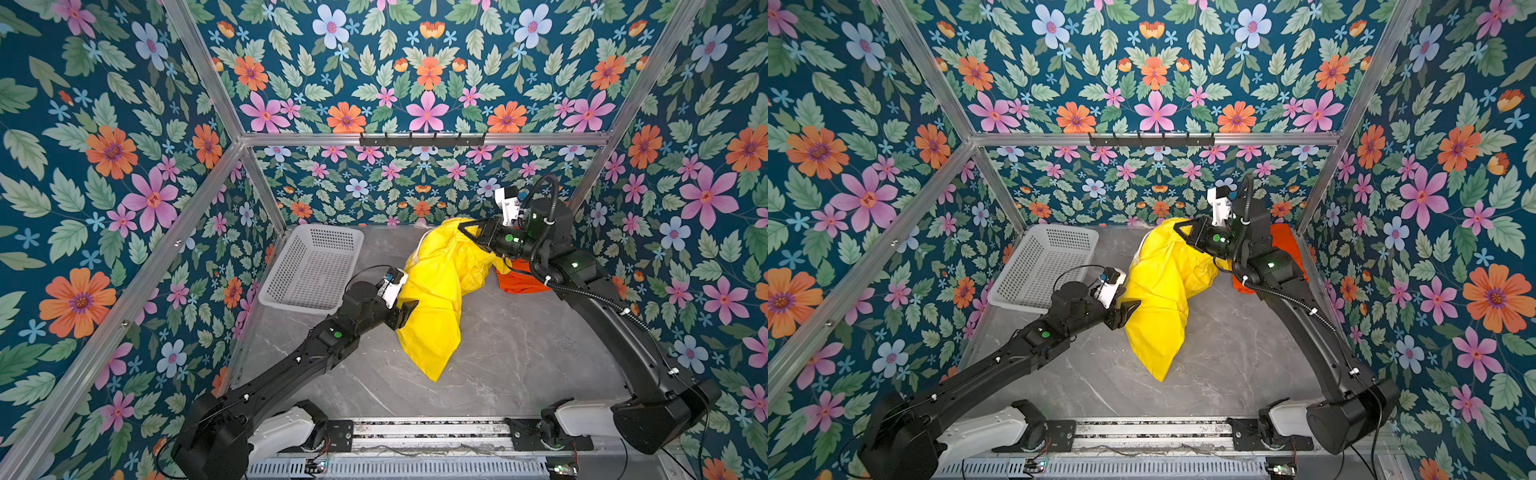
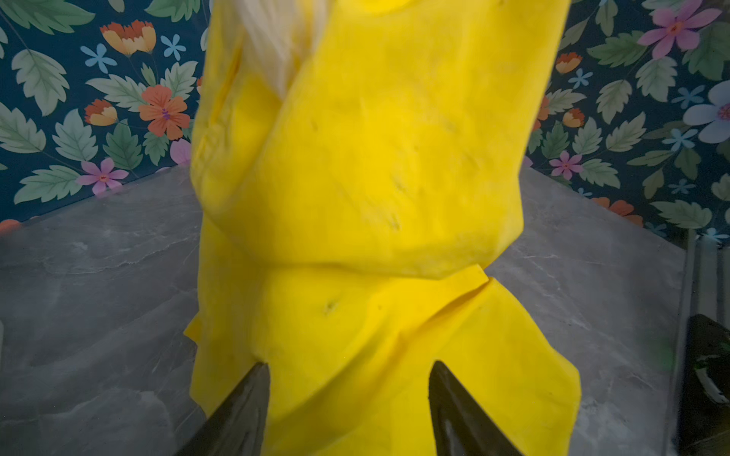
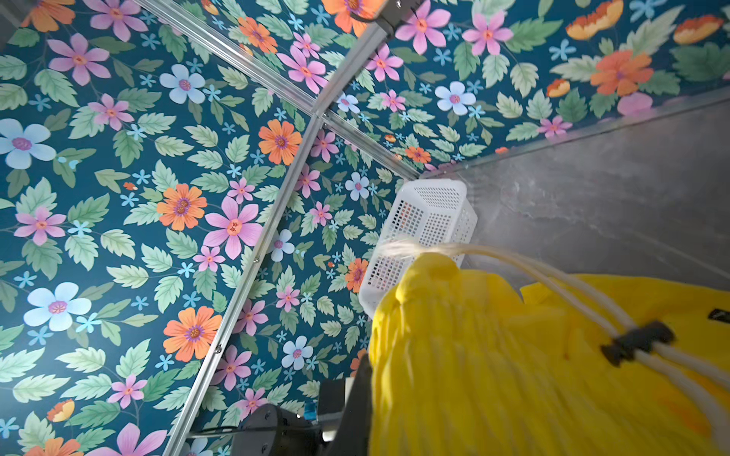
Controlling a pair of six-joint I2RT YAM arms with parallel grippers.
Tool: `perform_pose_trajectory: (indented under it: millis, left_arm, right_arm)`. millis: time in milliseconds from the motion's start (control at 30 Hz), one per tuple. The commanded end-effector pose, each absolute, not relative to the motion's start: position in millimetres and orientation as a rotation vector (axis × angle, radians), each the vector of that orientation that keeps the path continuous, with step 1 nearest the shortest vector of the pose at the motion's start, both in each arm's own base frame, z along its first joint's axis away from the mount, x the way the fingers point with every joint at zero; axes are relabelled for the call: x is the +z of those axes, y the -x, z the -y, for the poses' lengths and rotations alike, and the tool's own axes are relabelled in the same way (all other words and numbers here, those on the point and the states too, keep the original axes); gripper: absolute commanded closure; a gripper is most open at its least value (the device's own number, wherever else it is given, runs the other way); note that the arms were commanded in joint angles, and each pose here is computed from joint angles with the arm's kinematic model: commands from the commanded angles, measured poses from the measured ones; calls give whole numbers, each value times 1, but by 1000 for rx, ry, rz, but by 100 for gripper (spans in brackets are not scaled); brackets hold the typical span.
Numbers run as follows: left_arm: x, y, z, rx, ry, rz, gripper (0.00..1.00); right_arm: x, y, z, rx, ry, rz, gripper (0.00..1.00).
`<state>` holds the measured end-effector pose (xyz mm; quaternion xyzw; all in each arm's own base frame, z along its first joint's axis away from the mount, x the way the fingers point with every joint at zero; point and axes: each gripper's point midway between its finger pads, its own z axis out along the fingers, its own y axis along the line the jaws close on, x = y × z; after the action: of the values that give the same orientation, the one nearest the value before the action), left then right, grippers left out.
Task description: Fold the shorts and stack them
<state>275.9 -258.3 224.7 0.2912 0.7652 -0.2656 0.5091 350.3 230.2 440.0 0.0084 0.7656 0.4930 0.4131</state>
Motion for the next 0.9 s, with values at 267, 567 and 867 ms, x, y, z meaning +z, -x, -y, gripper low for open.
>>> perform_pose_trajectory:
  millis: [267, 567, 867]
  left_arm:
    - [187, -254, 287, -585, -884, -1866, 36]
    - [147, -260, 300, -498, -895, -1878, 30]
    - [149, -286, 316, -553, -713, -1832, 24]
  right_arm:
    - [520, -369, -199, 991, -20, -1661, 99]
    - [522, -380, -202, 966, -16, -1681, 99]
    - [516, -363, -221, 1042, 128, -1744, 100]
